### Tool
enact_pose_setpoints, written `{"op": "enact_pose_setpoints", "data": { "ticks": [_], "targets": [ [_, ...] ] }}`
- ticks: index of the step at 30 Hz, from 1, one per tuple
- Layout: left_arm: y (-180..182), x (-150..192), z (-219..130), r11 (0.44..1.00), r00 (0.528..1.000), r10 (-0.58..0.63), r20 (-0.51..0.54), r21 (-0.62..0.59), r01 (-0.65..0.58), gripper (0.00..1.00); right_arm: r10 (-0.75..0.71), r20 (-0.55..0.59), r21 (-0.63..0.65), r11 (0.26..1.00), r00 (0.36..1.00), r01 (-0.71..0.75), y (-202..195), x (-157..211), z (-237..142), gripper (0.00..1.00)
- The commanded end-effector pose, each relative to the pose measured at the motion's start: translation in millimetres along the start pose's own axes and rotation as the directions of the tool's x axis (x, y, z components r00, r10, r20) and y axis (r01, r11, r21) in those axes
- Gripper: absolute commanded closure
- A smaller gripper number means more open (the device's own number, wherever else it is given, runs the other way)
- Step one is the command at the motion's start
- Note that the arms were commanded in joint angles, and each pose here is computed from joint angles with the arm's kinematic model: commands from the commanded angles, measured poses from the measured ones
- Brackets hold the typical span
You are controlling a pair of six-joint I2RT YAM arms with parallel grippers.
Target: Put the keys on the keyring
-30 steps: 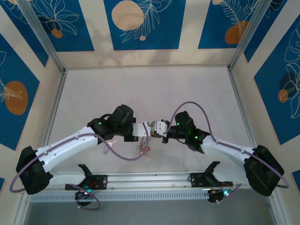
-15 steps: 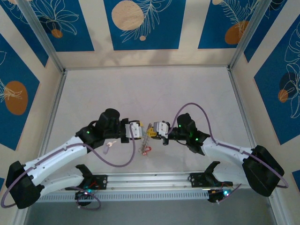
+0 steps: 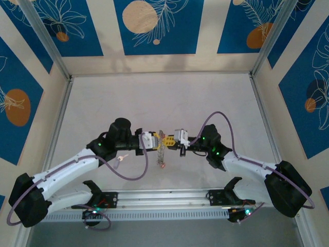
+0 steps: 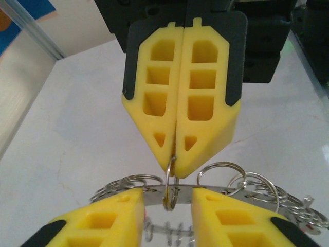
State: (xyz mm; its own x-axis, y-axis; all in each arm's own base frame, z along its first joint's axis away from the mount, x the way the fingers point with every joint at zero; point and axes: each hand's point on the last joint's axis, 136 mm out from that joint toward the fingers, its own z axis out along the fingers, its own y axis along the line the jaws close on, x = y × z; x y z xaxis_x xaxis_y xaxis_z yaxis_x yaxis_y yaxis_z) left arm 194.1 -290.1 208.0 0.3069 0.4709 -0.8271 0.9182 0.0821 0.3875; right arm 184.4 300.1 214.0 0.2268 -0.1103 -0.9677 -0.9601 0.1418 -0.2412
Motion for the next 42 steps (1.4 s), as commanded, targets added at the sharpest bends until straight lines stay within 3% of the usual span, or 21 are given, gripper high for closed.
{"op": "enact_pose_setpoints", "data": {
  "ticks": [1,5,14,21,28,33,39,42],
  "targets": [
    [2.8,-14.1,1.0,1.000,0.998,0.001,0.061,0.023,-0.003,0.81,-0.028,0.064,-0.006,1.000,0.998,0.029,-0.7,-15.2,-0.8,1.00],
    [1.8,-15.4,0.3,1.000,0.998,0.000,0.064,0.030,-0.002,0.91,-0.025,0.055,-0.007,1.000,0.998,0.025,-1.5,-12.4,0.1,1.00],
    [5.8,-14.5,-4.2,1.000,1.000,-0.002,0.020,0.018,0.001,1.00,-0.024,-0.001,-0.006,1.000,1.000,0.024,-0.6,2.4,0.8,1.00],
    [12.8,0.0,-7.3,0.999,0.990,0.023,-0.138,0.029,-0.019,1.00,-0.045,-0.086,0.036,0.998,0.995,0.049,-6.1,18.3,-1.4,0.77],
    [8.1,5.8,-7.8,0.994,0.974,0.074,-0.214,0.094,-0.055,1.00,-0.041,-0.110,0.034,0.998,0.993,0.045,-5.3,23.3,4.5,0.69],
    [6.6,4.6,-4.8,0.992,0.974,0.075,-0.216,0.114,-0.052,1.00,-0.049,-0.108,0.027,0.998,0.993,0.052,-3.0,22.5,11.5,0.70],
    [5.3,8.6,-3.1,0.991,0.967,0.075,-0.243,0.130,-0.044,1.00,-0.063,-0.104,0.028,0.997,0.993,0.066,-3.3,18.9,16.8,0.80],
    [3.7,9.2,-3.5,0.989,0.965,0.084,-0.250,0.138,-0.050,1.00,-0.064,-0.106,0.029,0.997,0.992,0.067,-3.5,19.0,18.1,0.81]
  ]
}}
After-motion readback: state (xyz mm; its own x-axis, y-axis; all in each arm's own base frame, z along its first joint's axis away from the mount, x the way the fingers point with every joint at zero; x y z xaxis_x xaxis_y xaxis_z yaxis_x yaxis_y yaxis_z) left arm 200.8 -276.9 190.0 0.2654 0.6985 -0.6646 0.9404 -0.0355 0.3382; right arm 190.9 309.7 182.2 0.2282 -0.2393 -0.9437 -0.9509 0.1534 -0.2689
